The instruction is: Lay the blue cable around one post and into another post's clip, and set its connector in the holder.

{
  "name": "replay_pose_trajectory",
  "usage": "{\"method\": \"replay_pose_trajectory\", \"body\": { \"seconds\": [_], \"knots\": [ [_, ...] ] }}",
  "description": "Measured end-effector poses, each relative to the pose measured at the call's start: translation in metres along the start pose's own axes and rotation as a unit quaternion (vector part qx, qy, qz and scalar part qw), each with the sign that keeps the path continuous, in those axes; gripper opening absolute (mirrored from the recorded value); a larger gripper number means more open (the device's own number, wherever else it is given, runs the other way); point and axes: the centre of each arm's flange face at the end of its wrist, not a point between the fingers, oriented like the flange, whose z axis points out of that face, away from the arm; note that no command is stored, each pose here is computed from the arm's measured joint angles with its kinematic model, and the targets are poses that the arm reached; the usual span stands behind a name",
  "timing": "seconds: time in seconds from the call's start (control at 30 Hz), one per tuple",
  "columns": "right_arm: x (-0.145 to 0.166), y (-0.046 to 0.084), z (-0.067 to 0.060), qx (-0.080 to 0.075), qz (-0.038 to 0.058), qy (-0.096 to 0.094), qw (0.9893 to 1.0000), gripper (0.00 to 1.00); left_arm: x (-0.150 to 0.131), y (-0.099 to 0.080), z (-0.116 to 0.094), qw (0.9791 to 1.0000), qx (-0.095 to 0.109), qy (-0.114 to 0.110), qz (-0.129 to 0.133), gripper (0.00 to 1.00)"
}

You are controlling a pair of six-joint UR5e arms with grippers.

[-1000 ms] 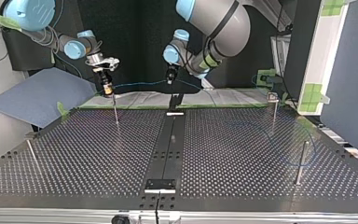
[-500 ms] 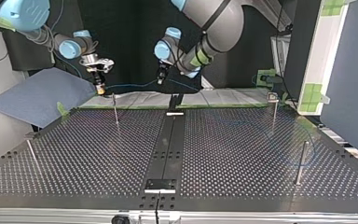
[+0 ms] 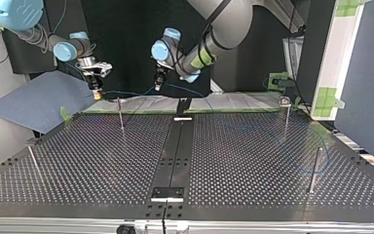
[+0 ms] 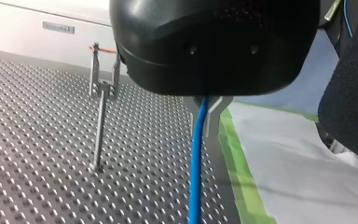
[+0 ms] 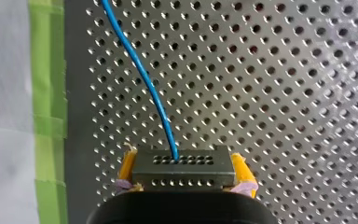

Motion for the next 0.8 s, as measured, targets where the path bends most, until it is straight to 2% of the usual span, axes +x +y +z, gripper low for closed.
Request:
{"method": "replay_pose_trajectory", "body": {
  "seconds": [0.2, 0.33, 0.8],
  "knots": [
    [0.011, 0.011, 0.000, -0.004, 0.0020, 0.007, 1.0000, 0.00, -0.023, -0.017, -0.008, 0.9999, 0.012, -0.010, 0.000, 0.01],
    [0.014, 0.019, -0.002, -0.004, 0.0046, 0.010, 0.9999, 0.00, -0.028, -0.026, -0.012, 0.9997, 0.018, -0.013, 0.001, 0.01],
    [0.019, 0.046, -0.006, -0.021, 0.0289, 0.024, 0.9991, 0.00, -0.035, -0.055, -0.020, 0.9989, 0.040, -0.022, 0.006, 0.01]
  ]
}}
